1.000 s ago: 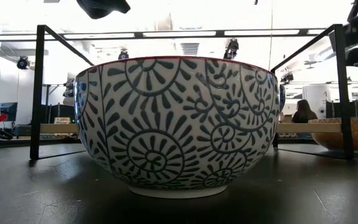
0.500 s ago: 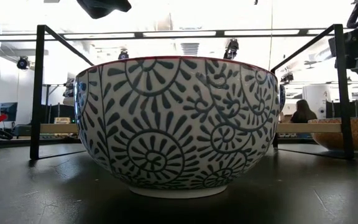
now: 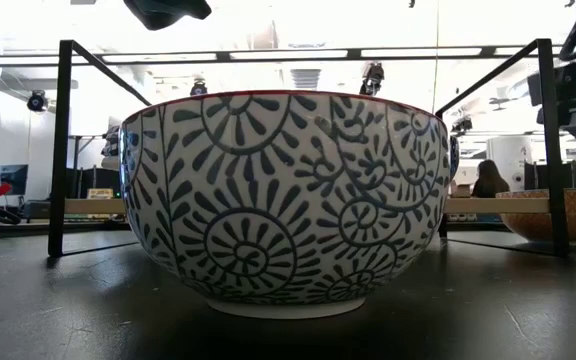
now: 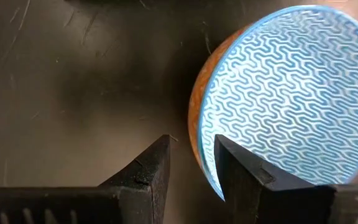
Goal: Place and stack bowls onto a shelf
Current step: Stack the light blue patterned bowl on top of the yellow patterned bowl on the shelf
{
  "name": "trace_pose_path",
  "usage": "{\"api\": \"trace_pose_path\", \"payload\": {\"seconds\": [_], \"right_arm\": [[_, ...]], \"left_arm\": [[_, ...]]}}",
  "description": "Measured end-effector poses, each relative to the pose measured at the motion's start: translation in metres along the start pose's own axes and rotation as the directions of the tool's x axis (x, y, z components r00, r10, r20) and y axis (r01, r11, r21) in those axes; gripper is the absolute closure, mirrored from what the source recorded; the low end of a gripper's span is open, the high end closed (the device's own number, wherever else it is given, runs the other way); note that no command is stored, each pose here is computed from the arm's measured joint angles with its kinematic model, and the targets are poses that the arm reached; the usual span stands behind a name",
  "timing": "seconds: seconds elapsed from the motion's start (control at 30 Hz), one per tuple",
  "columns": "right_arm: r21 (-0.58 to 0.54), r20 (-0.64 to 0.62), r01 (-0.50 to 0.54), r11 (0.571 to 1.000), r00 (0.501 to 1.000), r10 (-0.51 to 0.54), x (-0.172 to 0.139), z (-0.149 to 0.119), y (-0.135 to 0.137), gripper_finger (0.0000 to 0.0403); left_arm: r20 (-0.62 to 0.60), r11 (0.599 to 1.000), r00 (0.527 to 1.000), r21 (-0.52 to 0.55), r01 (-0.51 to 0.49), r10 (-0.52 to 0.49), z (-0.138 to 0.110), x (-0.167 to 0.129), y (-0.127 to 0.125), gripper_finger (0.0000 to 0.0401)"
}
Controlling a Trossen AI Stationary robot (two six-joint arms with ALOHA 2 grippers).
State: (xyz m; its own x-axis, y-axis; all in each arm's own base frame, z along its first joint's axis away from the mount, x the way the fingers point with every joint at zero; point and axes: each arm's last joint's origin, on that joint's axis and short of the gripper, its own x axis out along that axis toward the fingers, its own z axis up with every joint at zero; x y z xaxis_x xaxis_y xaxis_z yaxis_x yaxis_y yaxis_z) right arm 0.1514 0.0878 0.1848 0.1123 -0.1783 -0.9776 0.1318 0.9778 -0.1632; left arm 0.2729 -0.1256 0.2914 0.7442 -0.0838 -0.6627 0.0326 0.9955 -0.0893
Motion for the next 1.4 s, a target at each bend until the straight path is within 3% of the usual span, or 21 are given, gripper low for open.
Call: {"api": "trace_pose_path", "payload": {"seconds": [0.3,0.6,0.87,1.1,1.4], "right_arm": [[0.009,0.034,-0.025,1.0,0.999,0.025,0.016,-0.003,0.002,0.0299],[0.019,0.033,-0.027,0.999,0.999,0.026,0.016,-0.003,0.002,0.0378],[0.177,0.026,-0.024,0.984,0.999,0.02,0.016,-0.002,-0.001,0.0388],[0.376,0.01,0.104,0.921,0.993,-0.116,-0.002,0.007,-0.016,0.0389],[0.329,0.087,0.204,0.922,0.966,-0.244,-0.038,0.027,-0.031,0.039]], "left_arm": [[0.0,1.0,1.0,0.0,0.0,0.0,0.0,0.0,0.0,0.0255],[0.0,1.0,1.0,0.0,0.0,0.0,0.0,0.0,0.0,0.0255],[0.0,1.0,1.0,0.0,0.0,0.0,0.0,0.0,0.0,0.0255],[0.007,1.0,1.0,-0.002,0.003,-0.003,0.001,0.0,0.0,0.0255],[0.01,1.0,1.0,-0.001,0.004,-0.004,0.001,0.0,0.0,0.0255]]}}
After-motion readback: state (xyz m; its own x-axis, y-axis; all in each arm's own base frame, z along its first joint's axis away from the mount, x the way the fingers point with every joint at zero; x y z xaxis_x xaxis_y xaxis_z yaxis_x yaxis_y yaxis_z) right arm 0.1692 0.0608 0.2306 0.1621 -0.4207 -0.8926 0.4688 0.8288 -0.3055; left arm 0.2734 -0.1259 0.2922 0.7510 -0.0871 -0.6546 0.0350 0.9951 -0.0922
